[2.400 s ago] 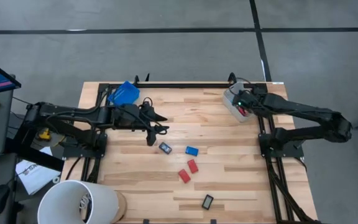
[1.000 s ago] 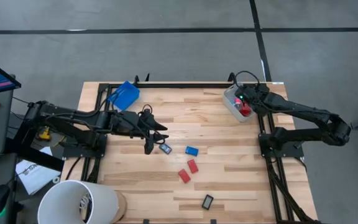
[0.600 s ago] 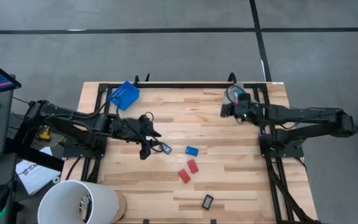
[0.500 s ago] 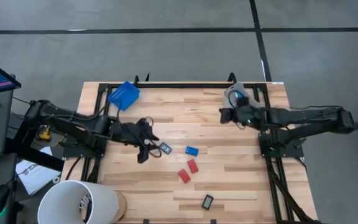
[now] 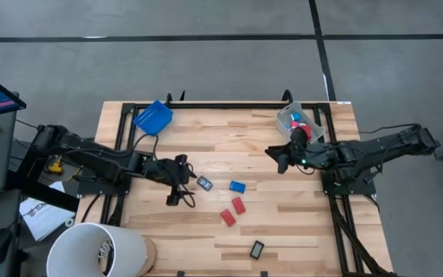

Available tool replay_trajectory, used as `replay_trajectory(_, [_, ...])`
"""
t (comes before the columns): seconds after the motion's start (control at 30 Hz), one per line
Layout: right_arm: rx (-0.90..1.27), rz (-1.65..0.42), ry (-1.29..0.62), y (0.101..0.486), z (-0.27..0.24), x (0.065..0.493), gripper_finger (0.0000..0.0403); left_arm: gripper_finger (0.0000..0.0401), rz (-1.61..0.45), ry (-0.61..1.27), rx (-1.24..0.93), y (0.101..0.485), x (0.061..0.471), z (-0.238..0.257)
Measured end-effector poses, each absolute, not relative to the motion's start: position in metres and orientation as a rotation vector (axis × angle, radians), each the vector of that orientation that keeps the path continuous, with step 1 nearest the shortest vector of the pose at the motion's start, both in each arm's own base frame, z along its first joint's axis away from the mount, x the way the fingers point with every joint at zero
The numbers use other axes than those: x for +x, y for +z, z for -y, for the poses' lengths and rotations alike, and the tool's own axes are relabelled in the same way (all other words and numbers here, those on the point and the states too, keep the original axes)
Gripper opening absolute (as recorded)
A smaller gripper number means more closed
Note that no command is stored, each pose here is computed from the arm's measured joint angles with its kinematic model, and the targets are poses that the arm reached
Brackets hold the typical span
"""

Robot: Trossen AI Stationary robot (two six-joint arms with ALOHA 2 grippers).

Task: Pick & Place Office items
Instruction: Put the top black clock into the blue bin

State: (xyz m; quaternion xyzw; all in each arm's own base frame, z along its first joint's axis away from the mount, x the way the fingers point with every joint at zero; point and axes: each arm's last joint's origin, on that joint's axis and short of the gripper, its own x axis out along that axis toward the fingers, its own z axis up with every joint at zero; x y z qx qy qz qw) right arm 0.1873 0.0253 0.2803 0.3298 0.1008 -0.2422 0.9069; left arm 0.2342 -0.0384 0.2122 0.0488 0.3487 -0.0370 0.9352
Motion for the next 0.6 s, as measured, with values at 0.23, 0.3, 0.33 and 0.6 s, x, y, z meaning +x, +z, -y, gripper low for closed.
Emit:
replay_trajectory(0.23, [0.679, -0.192, -0.435, 0.284, -0.035, 0.187, 0.0182, 0.0313, -0.786, -0.169, 0.163, 0.181, 0.251, 0.019])
replay_trajectory(0.3, [0.686, -0.18, -0.419, 0.285, -0.037, 0.187, 0.0196, 0.0309, -0.833, -0.185, 0.183, 0.17, 0.255, 0.013])
replay_trajectory(0.33, [0.69, -0.173, -0.411, 0.286, -0.038, 0.188, 0.0202, 0.0306, -0.857, -0.184, 0.192, 0.164, 0.256, 0.011])
replay_trajectory(0.6, [0.69, -0.101, -0.326, 0.296, -0.047, 0.189, 0.0213, 0.029, -0.876, -0.208, 0.3, 0.143, 0.268, -0.004])
